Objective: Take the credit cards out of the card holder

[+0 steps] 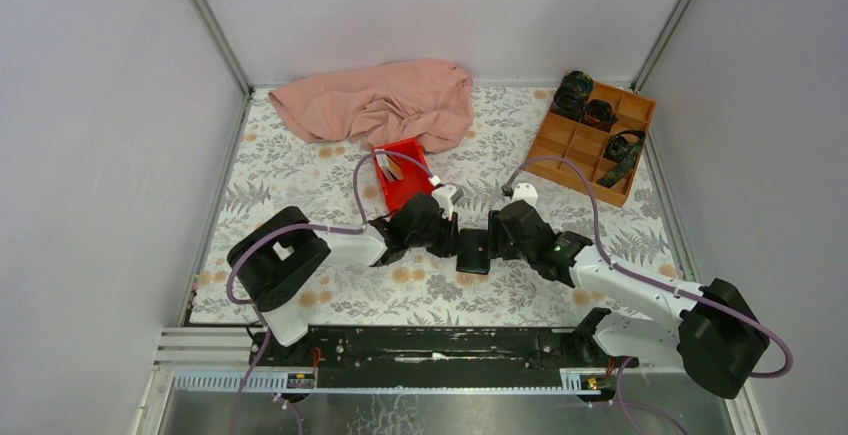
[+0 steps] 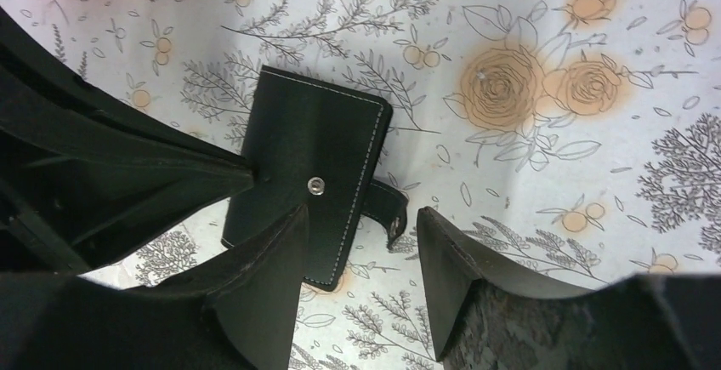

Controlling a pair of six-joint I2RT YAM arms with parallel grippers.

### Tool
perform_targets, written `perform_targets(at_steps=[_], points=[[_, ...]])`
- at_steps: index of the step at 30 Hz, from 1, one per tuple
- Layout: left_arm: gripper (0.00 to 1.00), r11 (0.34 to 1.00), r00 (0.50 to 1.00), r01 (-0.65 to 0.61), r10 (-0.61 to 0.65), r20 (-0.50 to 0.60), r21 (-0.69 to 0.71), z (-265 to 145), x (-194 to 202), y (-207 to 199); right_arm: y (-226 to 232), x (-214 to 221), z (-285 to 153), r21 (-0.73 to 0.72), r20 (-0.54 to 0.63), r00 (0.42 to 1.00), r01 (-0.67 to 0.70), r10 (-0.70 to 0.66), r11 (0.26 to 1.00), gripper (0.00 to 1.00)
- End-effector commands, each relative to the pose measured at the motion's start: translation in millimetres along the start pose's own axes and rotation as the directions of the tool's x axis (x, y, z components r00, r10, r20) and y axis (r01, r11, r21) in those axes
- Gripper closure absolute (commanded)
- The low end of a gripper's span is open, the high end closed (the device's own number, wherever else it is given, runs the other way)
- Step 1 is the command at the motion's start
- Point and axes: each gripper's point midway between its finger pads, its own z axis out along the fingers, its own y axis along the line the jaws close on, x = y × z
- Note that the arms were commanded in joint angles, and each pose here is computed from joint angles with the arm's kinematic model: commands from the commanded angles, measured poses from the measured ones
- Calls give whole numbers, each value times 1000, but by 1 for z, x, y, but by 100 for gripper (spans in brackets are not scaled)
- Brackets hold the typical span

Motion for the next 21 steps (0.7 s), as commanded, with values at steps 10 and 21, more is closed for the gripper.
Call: perform_targets(at_steps=[10, 21], points=[[88, 1000, 999, -31, 31, 42, -3, -8, -10, -4, 26, 6, 14, -105, -28, 999, -30, 27, 994, 44], [87, 1000, 999, -31, 31, 44, -3, -9, -11, -4, 24, 18, 23, -98, -66, 998, -26, 19, 995, 46]])
